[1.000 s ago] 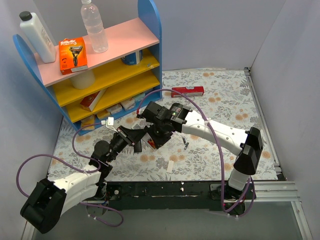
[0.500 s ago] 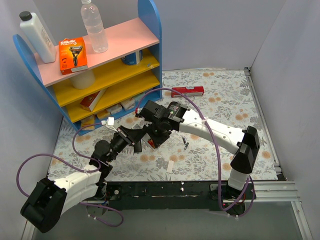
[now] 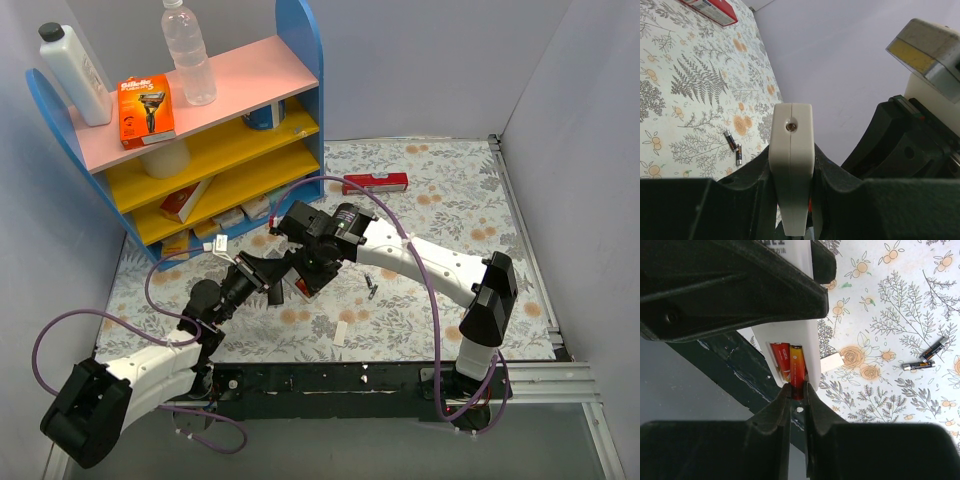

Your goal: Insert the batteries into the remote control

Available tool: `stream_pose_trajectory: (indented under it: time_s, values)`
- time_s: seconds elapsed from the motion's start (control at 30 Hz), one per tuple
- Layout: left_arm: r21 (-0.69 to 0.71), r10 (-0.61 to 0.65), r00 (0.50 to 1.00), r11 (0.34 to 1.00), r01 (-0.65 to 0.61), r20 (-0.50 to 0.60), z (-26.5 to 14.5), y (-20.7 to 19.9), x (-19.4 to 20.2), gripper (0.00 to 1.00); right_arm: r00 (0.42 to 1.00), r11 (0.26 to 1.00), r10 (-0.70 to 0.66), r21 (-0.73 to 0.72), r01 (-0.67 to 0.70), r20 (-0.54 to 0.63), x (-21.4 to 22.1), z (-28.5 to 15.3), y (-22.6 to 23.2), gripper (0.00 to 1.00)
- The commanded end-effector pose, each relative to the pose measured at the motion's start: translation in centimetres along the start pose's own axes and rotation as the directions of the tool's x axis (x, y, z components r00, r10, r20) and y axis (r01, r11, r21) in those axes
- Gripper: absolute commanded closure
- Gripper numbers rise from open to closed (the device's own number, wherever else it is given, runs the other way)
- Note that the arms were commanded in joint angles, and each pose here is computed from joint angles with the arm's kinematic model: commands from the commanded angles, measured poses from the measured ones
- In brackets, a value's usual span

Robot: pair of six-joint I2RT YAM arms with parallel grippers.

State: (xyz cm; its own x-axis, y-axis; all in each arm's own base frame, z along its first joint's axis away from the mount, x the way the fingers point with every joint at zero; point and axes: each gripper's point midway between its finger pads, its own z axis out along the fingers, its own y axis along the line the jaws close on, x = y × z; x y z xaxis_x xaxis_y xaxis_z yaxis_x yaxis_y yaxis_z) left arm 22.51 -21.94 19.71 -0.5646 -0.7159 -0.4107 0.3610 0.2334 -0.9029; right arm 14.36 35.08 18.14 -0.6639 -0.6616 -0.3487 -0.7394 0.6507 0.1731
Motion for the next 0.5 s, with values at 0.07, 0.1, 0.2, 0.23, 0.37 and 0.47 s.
stream_pose_trajectory:
  time_s: [0.07, 0.1, 0.2, 0.23, 0.37, 0.47]
  values:
    - [0.007, -0.076, 0.996, 0.997, 0.076, 0.049, 0.5, -1.3, -1.3, 1.0, 0.999, 1.0, -0.004, -0.008, 0.004, 0.038, -1.1, -0.9, 0.5, 0.81]
    - [0.001, -0.081, 0.995, 0.997, 0.081, 0.051, 0.5, -1.2, -1.3, 1.0, 0.999, 1.0, -0.004, -0.008, 0.004, 0.038, -1.1, -1.0, 0.5, 0.8]
    - [-0.019, -0.095, 0.994, 0.995, 0.097, 0.052, 0.6, -0.9, -1.3, 1.0, 0.999, 0.999, -0.005, -0.039, 0.007, 0.031, -1.1, -1.2, 1.2, 0.78]
    - [-0.023, -0.097, 0.994, 0.995, 0.099, 0.051, 0.6, -0.8, -1.3, 1.0, 0.999, 0.999, -0.006, -0.04, 0.007, 0.033, -1.2, -1.3, 1.2, 0.77]
    - [-0.037, -0.11, 0.993, 0.993, 0.111, 0.05, 0.5, -0.5, -1.2, 1.0, 0.999, 0.999, -0.009, -0.041, 0.01, 0.039, -1.4, -1.6, 1.3, 0.74]
    - [-0.036, -0.115, 0.992, 0.992, 0.117, 0.053, 0.5, -0.5, -1.3, 1.0, 0.999, 0.999, -0.009, -0.046, 0.011, 0.037, -1.4, -1.7, 1.4, 0.74]
